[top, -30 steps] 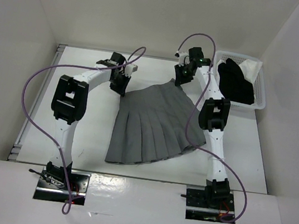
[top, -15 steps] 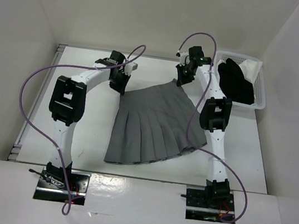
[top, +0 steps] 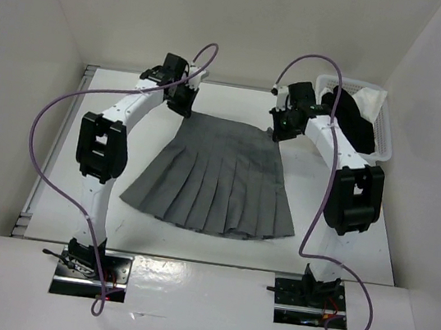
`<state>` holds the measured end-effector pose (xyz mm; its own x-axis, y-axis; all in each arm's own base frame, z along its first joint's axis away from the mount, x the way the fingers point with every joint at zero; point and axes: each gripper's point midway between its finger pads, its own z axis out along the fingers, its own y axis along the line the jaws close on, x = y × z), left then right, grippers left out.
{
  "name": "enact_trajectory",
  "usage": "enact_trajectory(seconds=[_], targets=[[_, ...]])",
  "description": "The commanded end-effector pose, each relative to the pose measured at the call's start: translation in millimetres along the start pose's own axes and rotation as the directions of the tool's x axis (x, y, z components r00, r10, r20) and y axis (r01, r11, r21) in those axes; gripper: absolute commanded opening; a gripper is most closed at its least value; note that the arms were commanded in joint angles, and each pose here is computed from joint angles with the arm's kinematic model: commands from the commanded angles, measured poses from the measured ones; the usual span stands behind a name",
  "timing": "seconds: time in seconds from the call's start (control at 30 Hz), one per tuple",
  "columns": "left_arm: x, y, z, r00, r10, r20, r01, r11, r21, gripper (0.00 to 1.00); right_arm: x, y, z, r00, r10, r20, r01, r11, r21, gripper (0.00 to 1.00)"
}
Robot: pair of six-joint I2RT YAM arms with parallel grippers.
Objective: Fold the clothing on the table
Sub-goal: Fold the skirt
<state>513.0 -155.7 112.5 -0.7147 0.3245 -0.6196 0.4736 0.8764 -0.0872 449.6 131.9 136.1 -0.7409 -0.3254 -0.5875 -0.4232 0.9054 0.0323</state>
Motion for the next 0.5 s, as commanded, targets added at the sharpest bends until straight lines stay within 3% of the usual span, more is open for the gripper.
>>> enact_trajectory(seconds=[0.0,0.47], targets=[[-21.4,4.2,-1.7,0.999,0.035,0.037,-0.036,0.999,0.010,0.16,-1.5,-15.3,10.6,0.998,-0.009,0.055,0.004,0.996,0.084,0.00],[-54.9,-1.5,-13.0,0.989,0.090,0.118,-0.093,0.995,0.019,0.16,-57.0,-65.8,21.6,0.986,-0.036,0.162,-0.007,0.966,0.257,0.00]])
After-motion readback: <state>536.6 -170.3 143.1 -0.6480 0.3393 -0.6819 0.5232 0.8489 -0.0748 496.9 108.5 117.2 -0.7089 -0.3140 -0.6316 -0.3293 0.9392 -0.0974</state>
